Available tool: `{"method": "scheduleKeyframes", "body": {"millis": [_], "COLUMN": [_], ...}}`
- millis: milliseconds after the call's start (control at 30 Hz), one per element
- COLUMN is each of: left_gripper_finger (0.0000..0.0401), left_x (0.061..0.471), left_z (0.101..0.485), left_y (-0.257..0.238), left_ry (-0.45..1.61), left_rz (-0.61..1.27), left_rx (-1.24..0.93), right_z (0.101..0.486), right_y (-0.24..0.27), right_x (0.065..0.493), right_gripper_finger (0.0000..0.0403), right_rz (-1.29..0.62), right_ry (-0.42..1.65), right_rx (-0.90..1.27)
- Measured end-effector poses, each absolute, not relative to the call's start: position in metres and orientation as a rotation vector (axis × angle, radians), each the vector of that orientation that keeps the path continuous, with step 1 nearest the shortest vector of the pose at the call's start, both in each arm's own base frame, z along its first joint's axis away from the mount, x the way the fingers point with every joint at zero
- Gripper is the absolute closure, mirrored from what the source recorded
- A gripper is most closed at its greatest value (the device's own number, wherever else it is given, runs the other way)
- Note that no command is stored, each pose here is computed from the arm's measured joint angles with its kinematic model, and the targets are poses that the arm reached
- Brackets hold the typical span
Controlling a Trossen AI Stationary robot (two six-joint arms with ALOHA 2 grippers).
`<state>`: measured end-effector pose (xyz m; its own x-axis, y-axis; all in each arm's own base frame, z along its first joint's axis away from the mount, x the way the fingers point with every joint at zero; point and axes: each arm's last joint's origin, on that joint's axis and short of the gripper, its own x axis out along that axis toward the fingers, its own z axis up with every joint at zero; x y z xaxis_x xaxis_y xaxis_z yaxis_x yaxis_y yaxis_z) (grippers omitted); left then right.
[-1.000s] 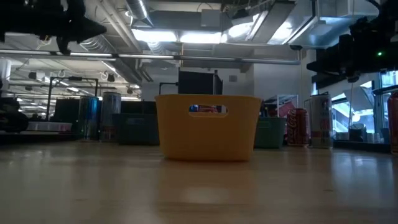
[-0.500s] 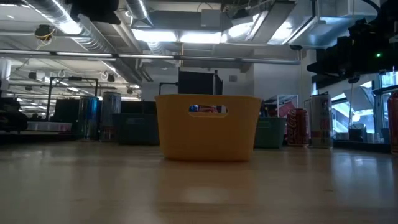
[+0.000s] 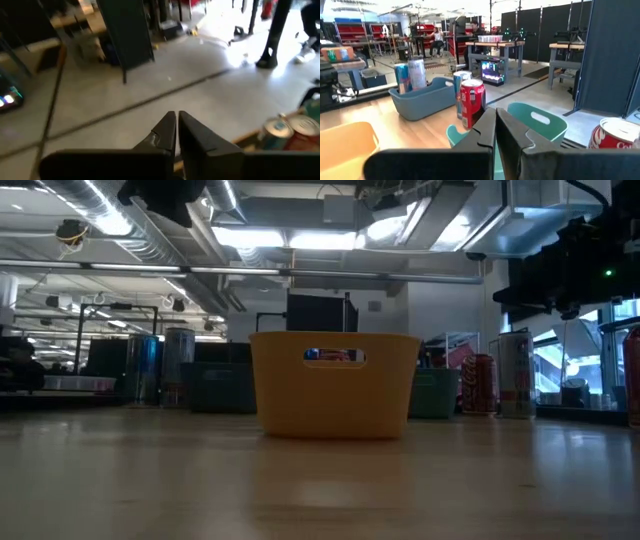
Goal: Sort soda cans
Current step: Put the top left blue soda can into the blue bin
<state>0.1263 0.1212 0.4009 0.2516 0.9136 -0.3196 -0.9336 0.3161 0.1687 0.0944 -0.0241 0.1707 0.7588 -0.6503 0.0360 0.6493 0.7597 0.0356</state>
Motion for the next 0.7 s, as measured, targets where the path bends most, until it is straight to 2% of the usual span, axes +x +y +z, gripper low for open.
{"method": "scheduleKeyframes", "body": {"millis": [467, 600, 700], "left_gripper_finger": [0.0162, 0.012, 0.0105], "left_x": [0.133, 0.134, 0.133], "left_z": [0.41, 0.408, 0.401], "left_y": [0.14, 0.145, 0.149], "left_ry": [0.717, 0.819, 0.911], "left_rz": [1.204, 1.222, 1.228], "left_rx": [-0.208, -0.258, -0.281], "right_z": [0.17, 0.17, 0.17], "right_y": [-0.023, -0.023, -0.023], "right_x": [0.095, 0.095, 0.095], "right_gripper_finger": [0.0388, 0.0388, 0.0388], "right_rz": [-0.654, -0.647, -0.647], "right_ry": [-0.046, -0.046, -0.046], "right_rx": [0.031, 0.031, 0.032]}}
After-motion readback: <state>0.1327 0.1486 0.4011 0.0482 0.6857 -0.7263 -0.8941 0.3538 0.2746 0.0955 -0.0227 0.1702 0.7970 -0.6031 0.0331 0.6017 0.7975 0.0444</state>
